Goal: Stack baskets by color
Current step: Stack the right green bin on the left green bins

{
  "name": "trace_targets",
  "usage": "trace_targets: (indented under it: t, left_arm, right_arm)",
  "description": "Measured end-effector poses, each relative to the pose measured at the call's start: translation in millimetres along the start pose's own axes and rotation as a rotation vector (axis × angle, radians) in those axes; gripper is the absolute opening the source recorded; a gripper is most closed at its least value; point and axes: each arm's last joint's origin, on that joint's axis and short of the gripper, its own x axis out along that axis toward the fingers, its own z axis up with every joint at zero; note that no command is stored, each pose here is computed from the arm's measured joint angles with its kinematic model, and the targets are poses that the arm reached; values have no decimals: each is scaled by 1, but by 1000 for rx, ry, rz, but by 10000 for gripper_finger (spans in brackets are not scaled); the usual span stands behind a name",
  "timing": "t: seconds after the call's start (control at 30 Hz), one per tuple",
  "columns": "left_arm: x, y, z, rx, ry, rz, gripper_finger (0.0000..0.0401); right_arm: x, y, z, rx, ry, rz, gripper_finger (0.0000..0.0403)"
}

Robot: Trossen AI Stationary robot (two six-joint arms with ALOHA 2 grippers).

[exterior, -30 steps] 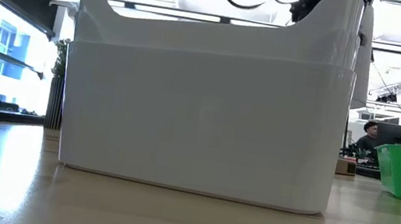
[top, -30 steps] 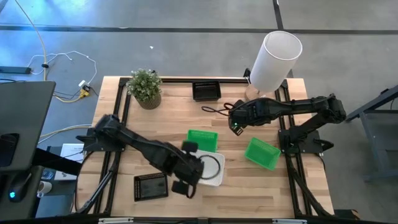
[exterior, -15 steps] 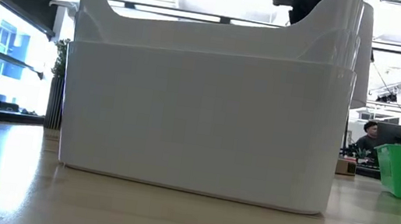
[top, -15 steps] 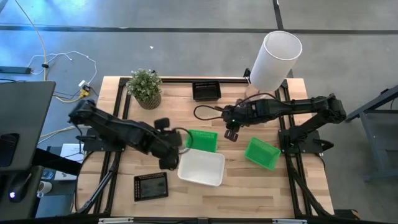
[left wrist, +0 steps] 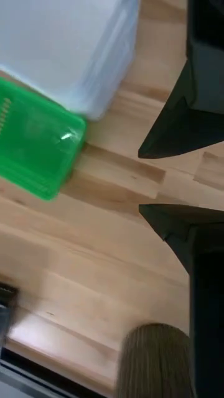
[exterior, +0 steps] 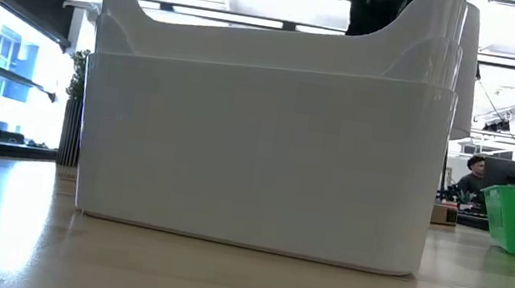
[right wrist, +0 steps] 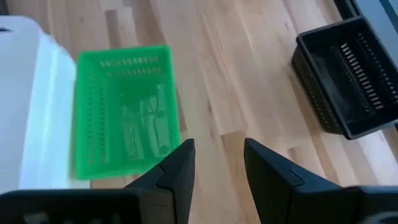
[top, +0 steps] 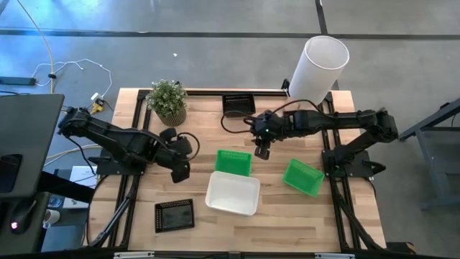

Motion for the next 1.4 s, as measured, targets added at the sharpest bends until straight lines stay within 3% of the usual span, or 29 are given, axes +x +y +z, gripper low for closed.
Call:
trace_targets:
  t: [0.27, 0.5, 0.83, 1.17, 1.4]
  left_arm:
    - [19, 24, -18, -75, 5, 25, 115]
    - [33, 44, -21, -124, 18, 55, 115]
    - [40, 56, -9, -126, -5, 25, 115]
    - [41, 58, -6, -115, -14, 9, 115]
    - [41, 57, -4, -121, -33, 2, 115]
  right_arm:
    - [6, -18, -2, 26, 49, -85, 124]
    - [4, -27, -20, 45, 230, -134, 124]
    - [14, -25, -21, -10, 278, -55, 124]
    - [8, -24, -50, 45, 629, -95, 124]
    - [5, -13, -59, 37, 702, -34, 124]
